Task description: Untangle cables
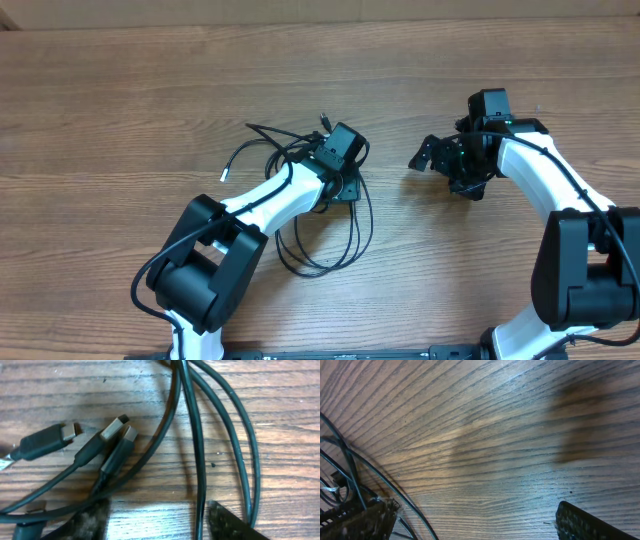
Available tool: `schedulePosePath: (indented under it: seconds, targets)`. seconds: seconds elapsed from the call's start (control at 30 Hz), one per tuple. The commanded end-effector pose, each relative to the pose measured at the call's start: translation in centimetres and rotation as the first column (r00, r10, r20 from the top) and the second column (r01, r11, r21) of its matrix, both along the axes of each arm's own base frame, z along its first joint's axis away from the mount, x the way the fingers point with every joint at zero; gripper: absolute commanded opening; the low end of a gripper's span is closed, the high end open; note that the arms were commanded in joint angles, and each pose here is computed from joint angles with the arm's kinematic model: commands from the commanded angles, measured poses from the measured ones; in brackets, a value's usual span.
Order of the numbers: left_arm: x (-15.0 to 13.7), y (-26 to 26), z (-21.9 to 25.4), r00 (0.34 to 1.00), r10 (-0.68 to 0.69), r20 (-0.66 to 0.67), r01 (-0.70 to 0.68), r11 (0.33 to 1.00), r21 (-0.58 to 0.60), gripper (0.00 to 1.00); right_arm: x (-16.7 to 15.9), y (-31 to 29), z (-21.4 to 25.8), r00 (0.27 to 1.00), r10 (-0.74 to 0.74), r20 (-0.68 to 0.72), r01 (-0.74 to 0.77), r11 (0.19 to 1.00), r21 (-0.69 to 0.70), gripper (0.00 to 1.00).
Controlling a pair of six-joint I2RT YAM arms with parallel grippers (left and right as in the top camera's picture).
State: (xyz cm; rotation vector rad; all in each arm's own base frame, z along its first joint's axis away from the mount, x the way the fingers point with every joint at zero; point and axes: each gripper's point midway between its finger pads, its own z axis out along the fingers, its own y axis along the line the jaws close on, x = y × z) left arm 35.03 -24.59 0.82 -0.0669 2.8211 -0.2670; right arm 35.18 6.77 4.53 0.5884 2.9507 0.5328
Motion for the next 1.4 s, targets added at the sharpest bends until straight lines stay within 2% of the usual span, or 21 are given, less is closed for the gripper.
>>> schedulePosePath:
  seconds: [0.0,0.07,0.3,0.43,0.9,1.07,1.27,1.37]
  targets:
    - [0.1,-0.6,0.3,1.0,-0.022,0.011,0.022,1.0,-0.014,0.48,0.5,-0.2,0.9,0.999,0.002,0.034,-0.002,1.0,-0.007,1.0]
    - [0.0,-0.8,0.3,1.0,-0.027,0.013,0.028,0.999,-0.015,0.46,0.5,-0.2,0.9,0.999,0.002,0.034,-0.002,1.0,-0.007,1.0]
    - [-0.2,-2.0,0.6,0.998,-0.053,0.034,0.054,0.998,-0.029,0.51,0.5,-0.2,0.9,0.999,0.002,0.034,-0.002,1.0,-0.007,1.0]
    - [-0.1,-1.9,0.4,0.998,-0.049,0.037,0.05,0.999,-0.021,0.44,0.5,-0.2,0.9,0.999,0.002,0.034,-0.002,1.0,-0.007,1.0]
    - [0.3,-2.1,-1.9,0.998,-0.047,0.031,0.048,0.999,-0.008,0.45,0.5,-0.2,0.9,0.999,0.003,0.034,-0.002,1.0,-0.007,1.0]
    - [0.1,-2.0,-1.9,0.999,-0.048,0.024,0.048,0.999,-0.003,0.49,0.5,-0.2,0.9,0.999,0.003,0.034,-0.002,1.0,-0.007,1.0]
    - [-0.2,-1.7,-2.1,0.999,-0.048,0.009,0.048,0.999,0.008,0.49,0.5,-0.2,0.9,0.999,0.002,0.034,-0.002,1.0,-0.007,1.0]
    - [-0.2,-1.7,-2.1,0.999,-0.048,0.009,0.047,0.999,0.008,0.45,0.5,-0.2,0.9,0.999,0.003,0.034,-0.002,1.0,-0.007,1.0]
